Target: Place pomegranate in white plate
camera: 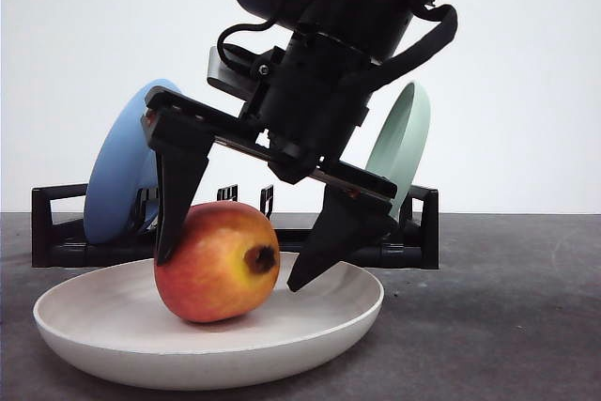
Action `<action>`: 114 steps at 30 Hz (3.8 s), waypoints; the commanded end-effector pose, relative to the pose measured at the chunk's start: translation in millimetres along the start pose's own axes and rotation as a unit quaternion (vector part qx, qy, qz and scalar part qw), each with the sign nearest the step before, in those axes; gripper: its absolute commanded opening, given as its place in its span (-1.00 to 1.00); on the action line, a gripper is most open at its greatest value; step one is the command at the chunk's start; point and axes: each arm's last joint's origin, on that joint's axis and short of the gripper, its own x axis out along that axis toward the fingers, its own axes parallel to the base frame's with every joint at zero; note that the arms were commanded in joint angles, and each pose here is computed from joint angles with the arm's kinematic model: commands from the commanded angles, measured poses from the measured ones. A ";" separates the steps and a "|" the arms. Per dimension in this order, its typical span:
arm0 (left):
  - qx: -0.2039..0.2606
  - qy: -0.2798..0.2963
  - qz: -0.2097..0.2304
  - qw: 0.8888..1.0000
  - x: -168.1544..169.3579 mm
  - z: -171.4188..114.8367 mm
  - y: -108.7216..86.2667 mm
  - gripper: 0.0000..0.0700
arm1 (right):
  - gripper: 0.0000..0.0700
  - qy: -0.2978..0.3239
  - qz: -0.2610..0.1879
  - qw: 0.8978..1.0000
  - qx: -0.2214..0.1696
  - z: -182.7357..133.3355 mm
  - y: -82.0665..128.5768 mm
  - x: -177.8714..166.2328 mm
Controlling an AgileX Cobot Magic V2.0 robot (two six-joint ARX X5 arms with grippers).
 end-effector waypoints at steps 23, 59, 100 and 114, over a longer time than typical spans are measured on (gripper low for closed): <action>0.000 -0.007 -0.005 1.000 -2.1 4.6 -1.9 0.13 | 1.00 -0.157 -0.005 0.983 -0.093 -20.2 15.0 -161.8; 0.000 -0.006 -0.004 1.000 -2.0 4.3 -1.9 -1.00 | -1.00 -0.207 -0.019 0.971 -0.114 -91.2 -9.3 -259.5; 0.095 -0.264 0.272 0.921 -65.0 29.5 108.9 -1.00 | -1.00 -0.208 -0.019 0.971 -0.114 -91.2 -9.4 -259.6; 0.069 -0.221 0.445 0.865 -76.7 -95.2 114.6 -1.00 | -1.00 -0.208 -0.019 0.971 -0.114 -91.2 -9.4 -259.6</action>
